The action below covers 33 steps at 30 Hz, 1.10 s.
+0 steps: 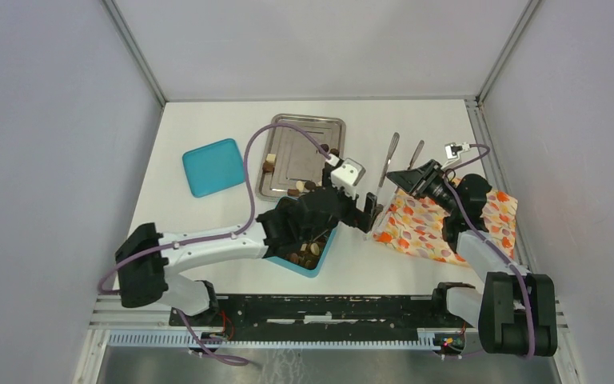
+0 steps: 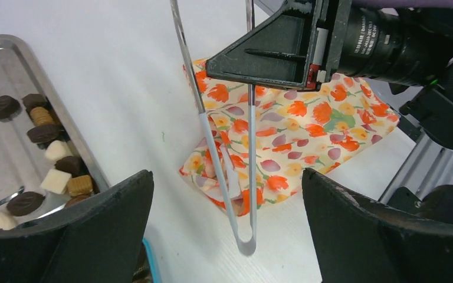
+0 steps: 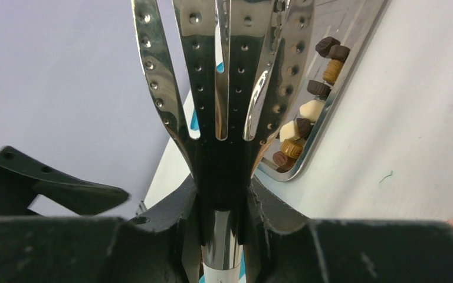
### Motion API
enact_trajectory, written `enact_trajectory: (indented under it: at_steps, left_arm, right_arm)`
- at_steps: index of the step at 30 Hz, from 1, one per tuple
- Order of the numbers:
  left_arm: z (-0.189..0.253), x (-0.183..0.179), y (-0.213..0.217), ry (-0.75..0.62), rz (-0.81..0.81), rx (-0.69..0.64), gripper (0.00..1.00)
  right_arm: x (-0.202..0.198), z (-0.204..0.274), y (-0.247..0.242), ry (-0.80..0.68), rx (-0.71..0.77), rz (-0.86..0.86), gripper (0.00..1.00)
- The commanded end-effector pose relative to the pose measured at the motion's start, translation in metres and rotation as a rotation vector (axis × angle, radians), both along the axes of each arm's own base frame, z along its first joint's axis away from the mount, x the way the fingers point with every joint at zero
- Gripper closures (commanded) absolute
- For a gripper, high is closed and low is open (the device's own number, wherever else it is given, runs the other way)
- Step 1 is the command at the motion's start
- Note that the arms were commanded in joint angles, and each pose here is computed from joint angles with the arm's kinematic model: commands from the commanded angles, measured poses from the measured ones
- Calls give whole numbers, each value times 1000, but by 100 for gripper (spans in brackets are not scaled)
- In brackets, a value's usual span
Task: Pack the chocolate
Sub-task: Place the clamp at the center of the board.
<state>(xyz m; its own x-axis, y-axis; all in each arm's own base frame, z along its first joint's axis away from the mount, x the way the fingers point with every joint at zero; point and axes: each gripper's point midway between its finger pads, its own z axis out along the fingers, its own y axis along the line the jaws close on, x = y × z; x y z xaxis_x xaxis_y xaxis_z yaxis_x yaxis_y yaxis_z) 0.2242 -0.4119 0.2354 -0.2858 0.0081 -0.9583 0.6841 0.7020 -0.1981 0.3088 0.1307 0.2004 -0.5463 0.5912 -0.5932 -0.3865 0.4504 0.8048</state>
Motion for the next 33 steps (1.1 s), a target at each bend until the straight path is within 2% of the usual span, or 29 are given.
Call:
enact_trajectory:
  at_steps: [1,5,8,13,16,19,23,33]
  left_arm:
    - [11,-9,40,12,8,95,0]
    - [27,-24,77,39,-19,150,0]
    - [35,-30,111,24,-4,222,0]
    - [25,-24,174,-36,128,325,0]
    - [11,-25,198,-62,161,360,0]
    - [-3,-25,217,-88,195,406,0]
    - [-12,-23,231,-98,248,404,0]
    - [-42,-15,223,-52,219,492,0]
  right_arm:
    - [5,18,-5,-139,-83,12,100]
    - [11,14,-8,-195,-156,48,100]
    - [25,8,-10,-172,-179,73,100]
    - [48,15,0,-129,-30,181,100]
    - [67,24,3,-127,76,224,97]
    - [93,19,0,-95,108,214,94]
    - [132,-9,-7,-17,45,131,86]
    - [186,-71,-2,141,13,53,83]
